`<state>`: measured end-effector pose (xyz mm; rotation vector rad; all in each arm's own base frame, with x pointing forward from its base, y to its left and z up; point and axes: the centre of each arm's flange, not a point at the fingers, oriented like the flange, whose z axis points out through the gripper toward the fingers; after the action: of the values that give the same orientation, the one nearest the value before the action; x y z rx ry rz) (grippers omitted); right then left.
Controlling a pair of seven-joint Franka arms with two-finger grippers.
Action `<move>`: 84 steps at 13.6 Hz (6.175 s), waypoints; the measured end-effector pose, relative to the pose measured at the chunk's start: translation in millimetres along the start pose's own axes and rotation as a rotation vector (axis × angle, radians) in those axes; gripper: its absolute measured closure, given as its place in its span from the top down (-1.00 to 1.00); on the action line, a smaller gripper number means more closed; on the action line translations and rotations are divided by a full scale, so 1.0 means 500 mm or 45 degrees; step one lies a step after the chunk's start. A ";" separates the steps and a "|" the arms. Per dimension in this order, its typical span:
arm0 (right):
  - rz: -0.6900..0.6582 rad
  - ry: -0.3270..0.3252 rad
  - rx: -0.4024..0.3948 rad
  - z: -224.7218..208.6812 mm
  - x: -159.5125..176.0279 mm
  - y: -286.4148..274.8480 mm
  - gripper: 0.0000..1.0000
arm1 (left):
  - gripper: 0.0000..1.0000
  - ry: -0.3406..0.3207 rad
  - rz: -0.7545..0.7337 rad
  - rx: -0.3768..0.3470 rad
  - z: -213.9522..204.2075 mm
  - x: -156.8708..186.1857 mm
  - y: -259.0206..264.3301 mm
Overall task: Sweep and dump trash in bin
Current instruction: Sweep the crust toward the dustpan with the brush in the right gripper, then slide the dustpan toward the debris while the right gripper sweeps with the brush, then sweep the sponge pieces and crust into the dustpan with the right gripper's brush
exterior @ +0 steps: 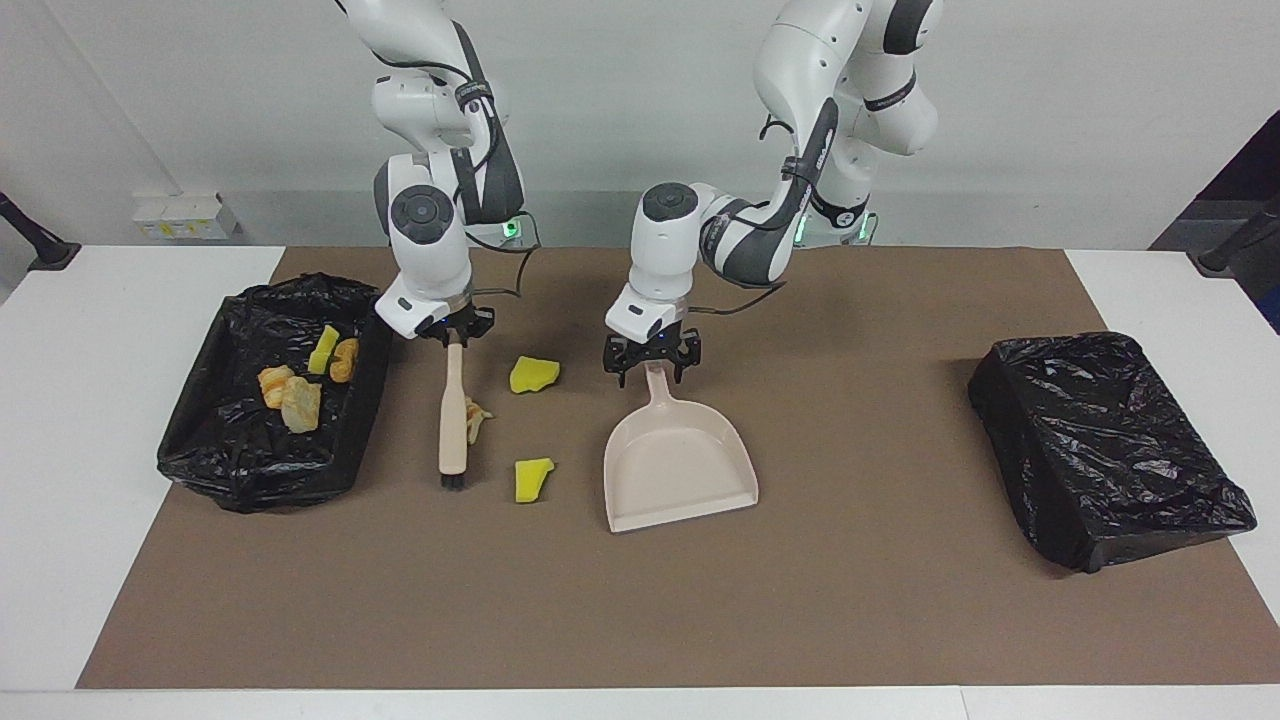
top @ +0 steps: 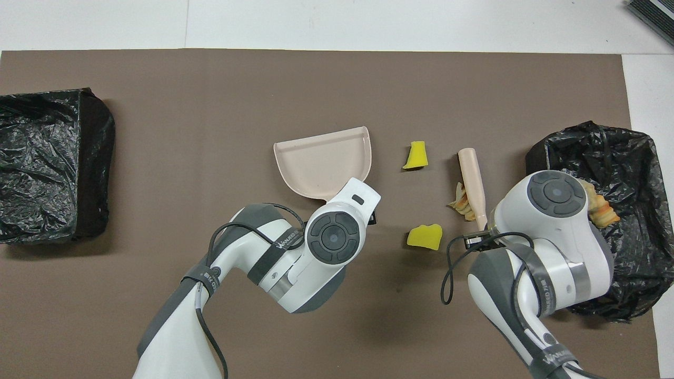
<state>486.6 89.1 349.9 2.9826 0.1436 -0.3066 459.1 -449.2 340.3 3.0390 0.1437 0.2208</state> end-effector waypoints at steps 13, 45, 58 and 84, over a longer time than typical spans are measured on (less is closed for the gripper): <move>-0.110 0.010 0.075 -0.122 0.019 -0.057 -0.47 | -0.37 -0.067 0.304 0.088 -0.038 0.069 -0.087; -0.117 -0.106 0.318 -0.020 0.033 -0.318 -0.47 | -0.37 -0.464 1.940 0.067 -0.070 0.140 -0.288; 0.066 -0.114 0.333 -0.223 -0.042 -0.241 -0.47 | -0.37 -0.411 1.976 0.065 -0.049 0.128 -0.304; 0.188 -0.112 0.693 -0.025 -0.141 -0.483 -0.47 | -0.37 -0.422 2.016 0.065 -0.050 0.027 -0.276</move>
<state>394.1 323.4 345.5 3.4764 -0.2037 -0.5330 456.6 -309.1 353.3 2.3526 -2.1770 -0.2137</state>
